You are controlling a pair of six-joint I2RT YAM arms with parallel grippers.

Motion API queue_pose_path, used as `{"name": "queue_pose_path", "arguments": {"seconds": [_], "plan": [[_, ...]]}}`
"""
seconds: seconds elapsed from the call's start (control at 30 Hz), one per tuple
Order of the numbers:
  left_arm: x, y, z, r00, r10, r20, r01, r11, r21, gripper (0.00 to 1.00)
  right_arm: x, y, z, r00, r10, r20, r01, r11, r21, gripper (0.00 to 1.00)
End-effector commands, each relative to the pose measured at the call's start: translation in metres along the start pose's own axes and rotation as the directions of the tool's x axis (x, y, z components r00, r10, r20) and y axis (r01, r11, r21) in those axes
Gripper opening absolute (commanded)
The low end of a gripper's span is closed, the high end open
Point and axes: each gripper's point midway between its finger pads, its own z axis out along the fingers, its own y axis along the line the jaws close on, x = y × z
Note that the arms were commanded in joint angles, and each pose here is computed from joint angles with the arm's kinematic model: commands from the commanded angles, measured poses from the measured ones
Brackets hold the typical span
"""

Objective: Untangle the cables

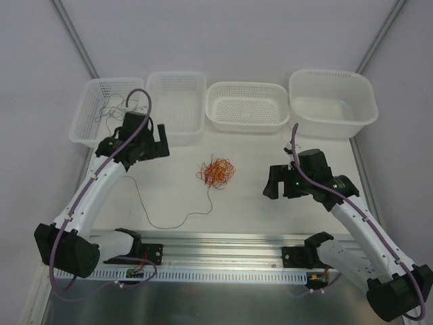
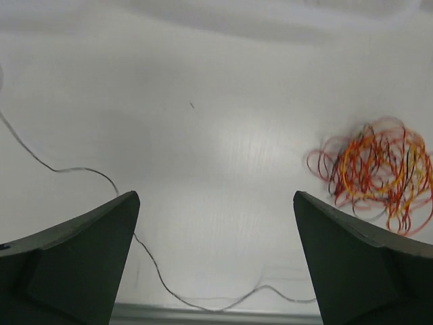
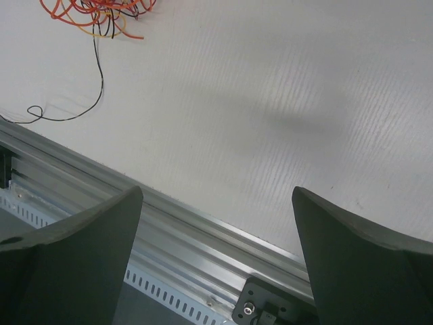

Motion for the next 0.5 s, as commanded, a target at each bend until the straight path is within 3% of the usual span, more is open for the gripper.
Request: {"name": "queue_pose_path", "arguments": {"seconds": [0.0,0.17,0.23,0.27,0.47], "plan": [[0.071,-0.037,-0.006,0.986,0.011,-0.164,0.010,0.992,0.123,0.99,0.000,0.006,-0.005,0.999,-0.024,0.021,0.025,0.999,-0.036,0.97],[0.145,-0.097,-0.034,0.930,0.295,-0.221,-0.210,0.917,0.340,0.99,0.006,0.006,-0.007,0.999,-0.024,0.025,0.026,0.999,-0.047,0.97],[0.168,-0.107,-0.035,0.879,0.421,-0.224,-0.315,0.866,0.389,0.99,0.008,0.006,-0.008,0.999,-0.025,0.023,0.026,0.999,-0.047,0.97],[0.183,-0.116,-0.041,0.832,0.513,-0.211,-0.386,0.809,0.444,0.99,0.008,0.006,-0.009,0.999,-0.024,0.029,0.025,0.998,-0.050,0.97],[0.223,-0.127,-0.038,0.677,0.704,-0.215,-0.518,0.663,0.541,0.98,0.010,0.007,-0.015,0.999,-0.026,0.034,0.028,0.998,-0.052,0.97]]}}
